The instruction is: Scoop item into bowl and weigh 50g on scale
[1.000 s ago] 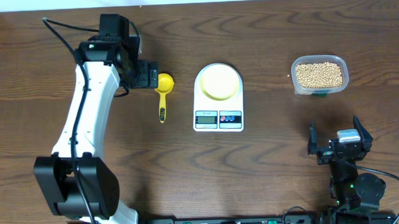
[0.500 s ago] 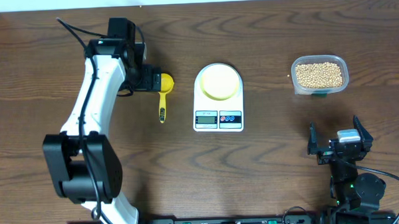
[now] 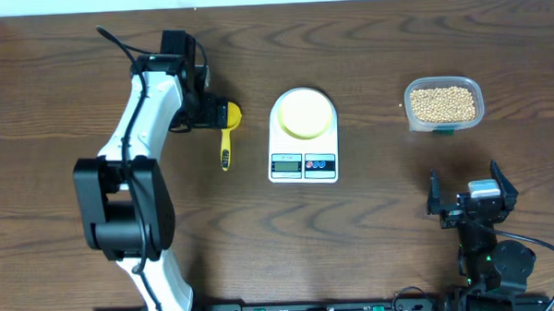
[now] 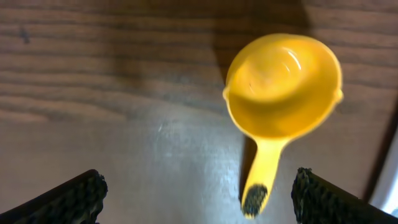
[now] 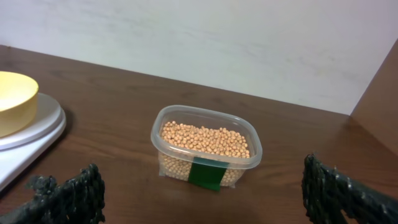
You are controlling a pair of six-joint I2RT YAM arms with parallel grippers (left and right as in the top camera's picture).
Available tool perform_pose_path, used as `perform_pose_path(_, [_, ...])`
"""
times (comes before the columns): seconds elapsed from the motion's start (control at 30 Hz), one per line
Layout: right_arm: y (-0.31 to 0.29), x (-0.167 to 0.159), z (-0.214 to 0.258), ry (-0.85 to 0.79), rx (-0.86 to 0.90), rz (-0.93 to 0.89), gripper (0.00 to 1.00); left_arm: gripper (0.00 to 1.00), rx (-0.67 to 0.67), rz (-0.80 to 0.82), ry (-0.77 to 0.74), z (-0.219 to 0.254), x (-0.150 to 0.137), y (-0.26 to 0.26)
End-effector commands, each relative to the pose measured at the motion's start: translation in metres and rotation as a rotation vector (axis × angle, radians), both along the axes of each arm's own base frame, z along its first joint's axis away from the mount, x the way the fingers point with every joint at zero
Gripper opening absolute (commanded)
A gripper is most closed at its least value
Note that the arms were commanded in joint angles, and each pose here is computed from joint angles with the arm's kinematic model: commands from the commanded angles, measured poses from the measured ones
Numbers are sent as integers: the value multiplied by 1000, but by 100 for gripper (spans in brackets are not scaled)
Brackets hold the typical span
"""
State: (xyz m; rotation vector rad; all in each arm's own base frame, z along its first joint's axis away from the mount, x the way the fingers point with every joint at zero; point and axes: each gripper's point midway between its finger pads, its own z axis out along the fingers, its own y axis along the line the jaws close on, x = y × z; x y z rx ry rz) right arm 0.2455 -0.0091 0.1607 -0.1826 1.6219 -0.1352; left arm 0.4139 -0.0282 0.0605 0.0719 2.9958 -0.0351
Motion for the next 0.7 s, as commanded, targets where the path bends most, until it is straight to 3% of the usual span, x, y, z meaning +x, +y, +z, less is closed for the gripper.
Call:
perform_pose_path(0.0, [2, 0, 0, 0, -6, 4, 99, 97, -5, -8, -15, -5, 12, 0])
perform_pose_path(0.67, [2, 0, 0, 0, -6, 5, 99, 97, 7, -10, -25, -38, 27, 1])
